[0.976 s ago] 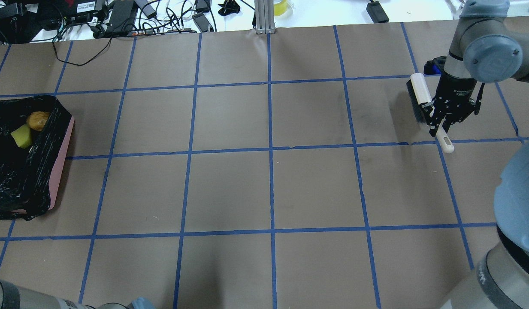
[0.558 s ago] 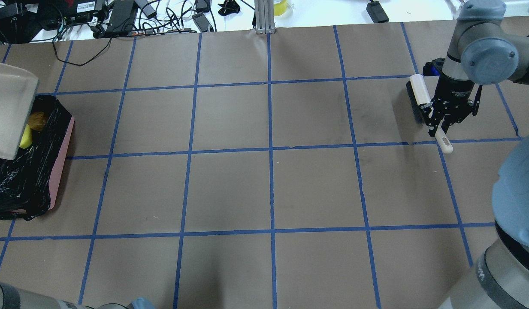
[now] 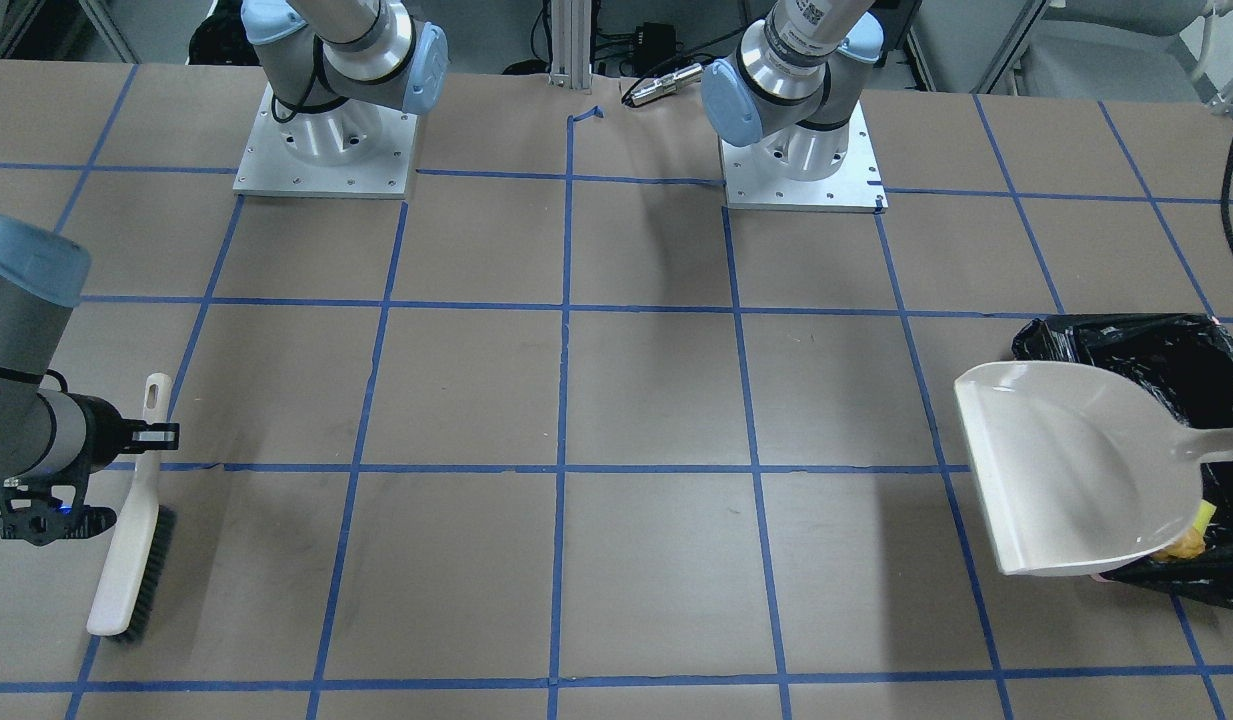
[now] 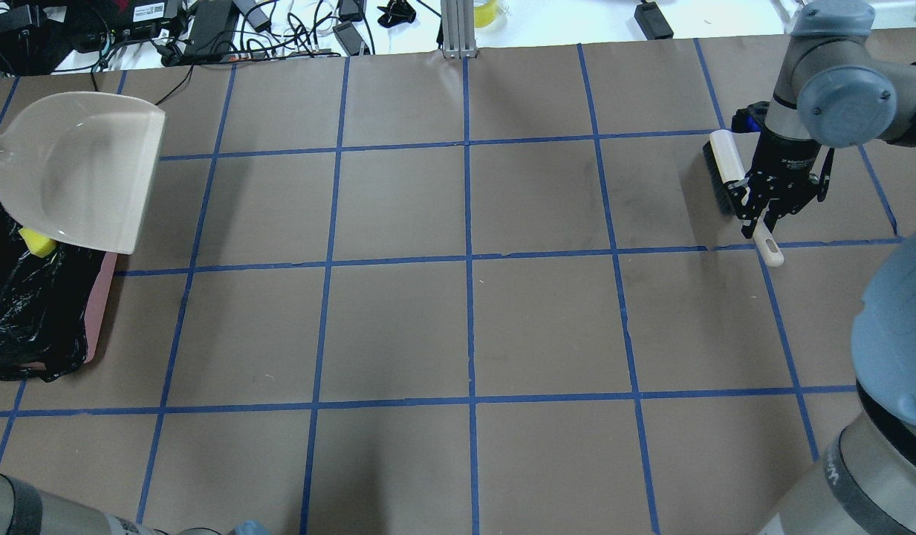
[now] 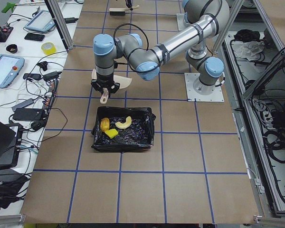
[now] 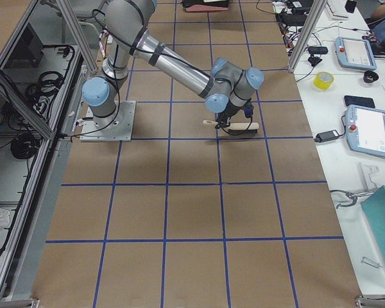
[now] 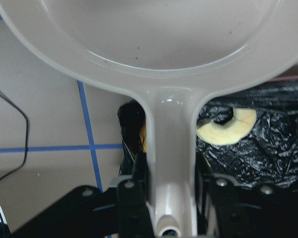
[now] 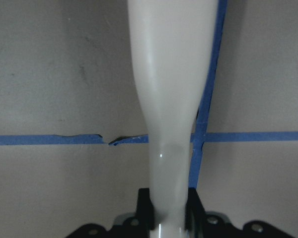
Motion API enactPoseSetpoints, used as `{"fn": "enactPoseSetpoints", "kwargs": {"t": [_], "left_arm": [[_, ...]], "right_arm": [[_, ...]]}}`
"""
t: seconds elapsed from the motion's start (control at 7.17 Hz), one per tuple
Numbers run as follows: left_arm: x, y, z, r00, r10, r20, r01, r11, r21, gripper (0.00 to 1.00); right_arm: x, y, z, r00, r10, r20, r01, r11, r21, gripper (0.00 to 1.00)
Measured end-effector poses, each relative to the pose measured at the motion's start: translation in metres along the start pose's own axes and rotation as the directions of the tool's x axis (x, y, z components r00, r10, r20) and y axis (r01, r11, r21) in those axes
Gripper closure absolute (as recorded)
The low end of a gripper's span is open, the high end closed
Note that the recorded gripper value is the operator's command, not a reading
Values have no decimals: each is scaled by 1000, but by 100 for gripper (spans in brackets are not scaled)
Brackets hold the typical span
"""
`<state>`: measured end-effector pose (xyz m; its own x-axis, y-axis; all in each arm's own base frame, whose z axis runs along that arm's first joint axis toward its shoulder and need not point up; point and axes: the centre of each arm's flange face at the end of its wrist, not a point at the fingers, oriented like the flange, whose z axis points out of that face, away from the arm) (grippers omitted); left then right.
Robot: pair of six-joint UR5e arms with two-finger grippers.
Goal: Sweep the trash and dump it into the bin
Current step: 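Tilt the dustpan to dump the items into the bin with the left gripper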
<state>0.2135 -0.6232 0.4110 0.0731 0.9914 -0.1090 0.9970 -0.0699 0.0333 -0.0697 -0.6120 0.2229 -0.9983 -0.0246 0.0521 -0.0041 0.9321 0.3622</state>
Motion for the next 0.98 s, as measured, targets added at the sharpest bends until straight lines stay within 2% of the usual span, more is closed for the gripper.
{"fn": "enactPoseSetpoints", "kwargs": {"t": [0.14, 0.42, 0.7, 0.84, 0.98], "left_arm": [[-19, -32, 21, 1000, -16, -9, 16, 999, 48, 100], [-45, -79, 64, 996, -78, -40, 82, 988, 132, 100], [-64, -125, 100, 991, -107, -79, 117, 983, 144, 100], [-70, -150, 111, 989, -113, -94, 125, 984, 125, 100], [-71, -171, 125, 989, -103, -102, 112, 990, 82, 100]], "right_arm": [[0, -1, 2, 1000, 0, 1, 0, 1000, -4, 68], [0, -2, 5, 1000, -1, 3, 1, 1000, -9, 29], [0, -3, 5, 1000, -2, 3, 2, 1000, -9, 19], [0, -3, 5, 1000, -1, 2, 1, 1000, -9, 14], [0, -2, 5, 1000, 0, 2, 0, 1000, -10, 10]]}}
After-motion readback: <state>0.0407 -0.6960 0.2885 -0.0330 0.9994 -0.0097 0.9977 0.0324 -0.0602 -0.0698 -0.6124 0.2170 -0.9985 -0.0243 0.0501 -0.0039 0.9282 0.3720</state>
